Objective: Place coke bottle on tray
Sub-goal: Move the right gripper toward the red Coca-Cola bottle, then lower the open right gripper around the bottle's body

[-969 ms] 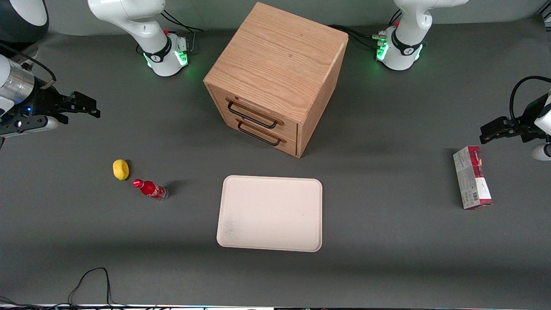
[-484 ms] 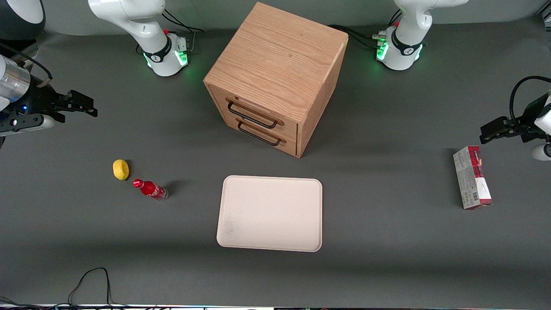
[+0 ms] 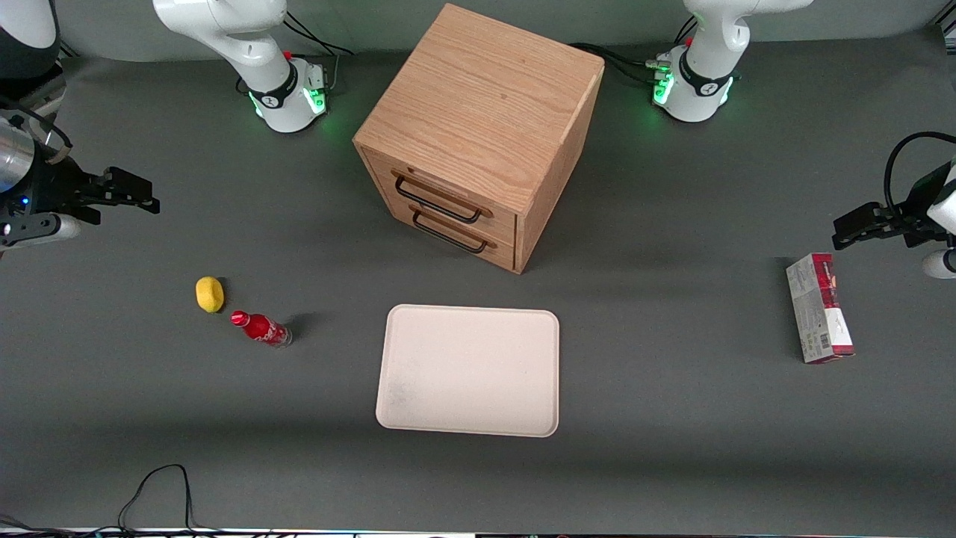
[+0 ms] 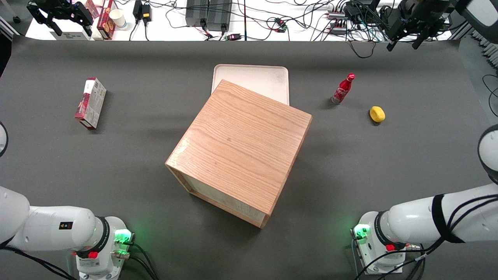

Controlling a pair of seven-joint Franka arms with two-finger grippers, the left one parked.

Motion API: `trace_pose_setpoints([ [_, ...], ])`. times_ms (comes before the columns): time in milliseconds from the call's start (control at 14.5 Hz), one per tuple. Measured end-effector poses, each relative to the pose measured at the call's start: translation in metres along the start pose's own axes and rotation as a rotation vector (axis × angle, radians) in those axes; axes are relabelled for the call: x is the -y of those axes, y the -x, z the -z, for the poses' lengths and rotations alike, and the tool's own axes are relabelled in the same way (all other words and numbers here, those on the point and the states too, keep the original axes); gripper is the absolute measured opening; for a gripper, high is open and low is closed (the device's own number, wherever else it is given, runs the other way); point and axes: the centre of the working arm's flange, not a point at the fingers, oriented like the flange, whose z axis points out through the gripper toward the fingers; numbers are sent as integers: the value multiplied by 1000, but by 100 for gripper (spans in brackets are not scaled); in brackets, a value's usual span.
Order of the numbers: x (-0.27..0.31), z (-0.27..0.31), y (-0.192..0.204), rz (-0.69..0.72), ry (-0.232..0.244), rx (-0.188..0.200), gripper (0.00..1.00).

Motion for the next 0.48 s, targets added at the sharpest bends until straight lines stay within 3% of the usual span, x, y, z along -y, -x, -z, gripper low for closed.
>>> trace_pose_setpoints([
  [277, 13, 3, -66, -17, 5, 22, 100],
  [484, 41, -35, -124, -57, -3, 43, 100],
])
